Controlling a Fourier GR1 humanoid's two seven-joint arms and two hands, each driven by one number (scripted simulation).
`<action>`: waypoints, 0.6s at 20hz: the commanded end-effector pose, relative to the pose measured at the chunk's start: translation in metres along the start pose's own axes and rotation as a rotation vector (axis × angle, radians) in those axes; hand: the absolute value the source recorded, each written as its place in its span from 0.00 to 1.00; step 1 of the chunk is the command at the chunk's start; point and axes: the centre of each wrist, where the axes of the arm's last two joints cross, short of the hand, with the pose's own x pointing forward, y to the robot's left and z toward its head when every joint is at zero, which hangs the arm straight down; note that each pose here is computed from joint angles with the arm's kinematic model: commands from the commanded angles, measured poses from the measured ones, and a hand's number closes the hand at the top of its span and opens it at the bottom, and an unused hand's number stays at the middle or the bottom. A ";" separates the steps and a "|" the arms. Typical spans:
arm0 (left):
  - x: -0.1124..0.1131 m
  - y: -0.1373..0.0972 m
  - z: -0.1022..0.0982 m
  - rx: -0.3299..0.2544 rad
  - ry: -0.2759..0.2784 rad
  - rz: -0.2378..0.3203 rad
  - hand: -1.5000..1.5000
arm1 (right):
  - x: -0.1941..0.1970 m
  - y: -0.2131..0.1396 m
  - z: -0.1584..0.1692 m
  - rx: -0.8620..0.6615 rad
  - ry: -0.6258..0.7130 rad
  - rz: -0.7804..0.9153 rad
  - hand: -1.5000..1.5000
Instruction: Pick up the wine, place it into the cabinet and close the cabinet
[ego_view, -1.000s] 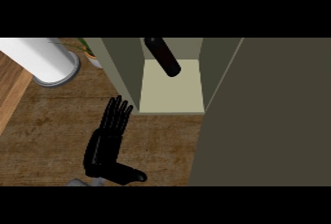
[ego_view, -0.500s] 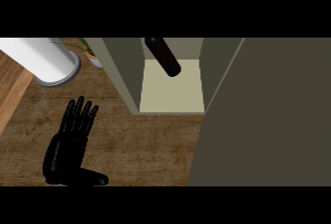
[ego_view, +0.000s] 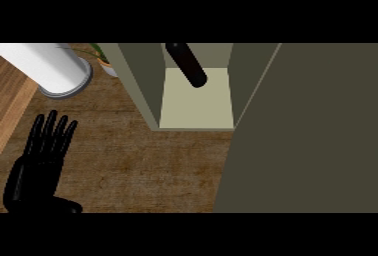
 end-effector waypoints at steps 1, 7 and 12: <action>0.014 0.022 -0.006 -0.001 -0.014 -0.029 0.00 | 0.048 0.011 0.001 0.029 -0.134 -0.090 1.00; 0.031 0.031 0.006 -0.023 0.003 -0.018 0.00 | 0.040 0.015 -0.012 0.035 -0.137 -0.099 1.00; 0.032 0.040 -0.007 -0.022 -0.021 -0.013 0.00 | 0.038 0.013 -0.022 0.072 -0.171 -0.143 1.00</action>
